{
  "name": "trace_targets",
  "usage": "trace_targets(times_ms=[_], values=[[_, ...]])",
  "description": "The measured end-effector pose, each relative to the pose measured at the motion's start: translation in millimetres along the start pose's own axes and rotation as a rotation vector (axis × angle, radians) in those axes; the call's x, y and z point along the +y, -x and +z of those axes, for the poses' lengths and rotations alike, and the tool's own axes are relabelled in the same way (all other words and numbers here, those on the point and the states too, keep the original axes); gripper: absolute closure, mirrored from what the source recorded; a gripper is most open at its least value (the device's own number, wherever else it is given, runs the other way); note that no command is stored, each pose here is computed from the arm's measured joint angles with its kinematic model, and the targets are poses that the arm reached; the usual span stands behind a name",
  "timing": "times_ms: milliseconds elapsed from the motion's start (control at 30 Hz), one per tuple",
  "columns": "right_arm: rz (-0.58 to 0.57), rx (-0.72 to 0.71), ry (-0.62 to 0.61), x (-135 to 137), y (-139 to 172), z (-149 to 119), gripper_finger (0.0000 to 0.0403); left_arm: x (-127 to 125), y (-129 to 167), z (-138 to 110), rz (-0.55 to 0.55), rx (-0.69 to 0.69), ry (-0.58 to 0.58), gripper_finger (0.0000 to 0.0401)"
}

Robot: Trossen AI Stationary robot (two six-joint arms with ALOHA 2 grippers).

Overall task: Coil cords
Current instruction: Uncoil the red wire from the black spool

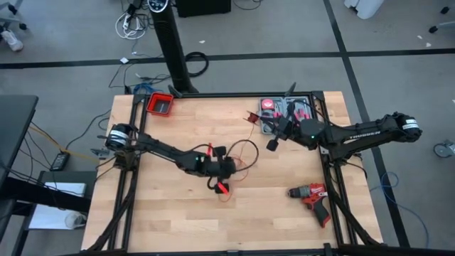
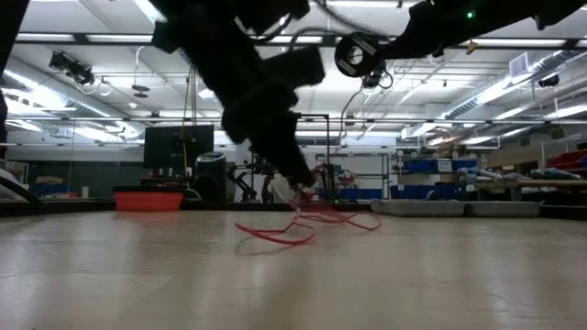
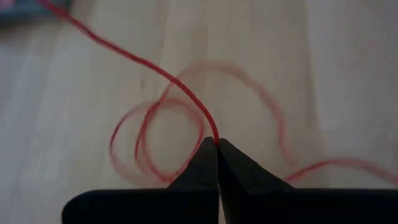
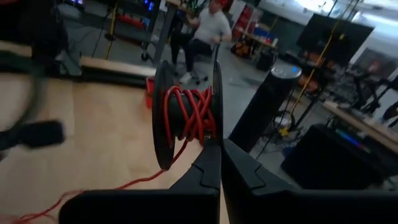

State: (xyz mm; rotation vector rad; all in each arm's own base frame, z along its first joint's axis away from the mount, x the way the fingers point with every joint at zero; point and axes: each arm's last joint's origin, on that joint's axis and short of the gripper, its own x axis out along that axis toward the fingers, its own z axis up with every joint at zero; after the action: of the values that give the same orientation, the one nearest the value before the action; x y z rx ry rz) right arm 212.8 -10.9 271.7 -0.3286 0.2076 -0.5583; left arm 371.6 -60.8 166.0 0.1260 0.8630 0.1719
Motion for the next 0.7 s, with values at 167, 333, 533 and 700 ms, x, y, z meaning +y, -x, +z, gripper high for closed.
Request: trace_targets(times_ms=[167,333,533,700], values=[[0.061,0.07,-0.024,5,1,-8,0.0403,20,14,-10,0.031,-0.026,0.065,0.0401],[0.207,0.104,-0.06,12,4,-13,0.0403,45,46,-18,0.134,-0.08,0.111,0.0401],[0.403,0.16,-0.11,23,3,-31,0.0403,64,82,-18,0.231,-0.159,0.143,0.0401],[0.438,0.205,-0.128,27,-1,-56,0.0403,71,98,-12,0.31,-0.229,0.165,0.0395]])
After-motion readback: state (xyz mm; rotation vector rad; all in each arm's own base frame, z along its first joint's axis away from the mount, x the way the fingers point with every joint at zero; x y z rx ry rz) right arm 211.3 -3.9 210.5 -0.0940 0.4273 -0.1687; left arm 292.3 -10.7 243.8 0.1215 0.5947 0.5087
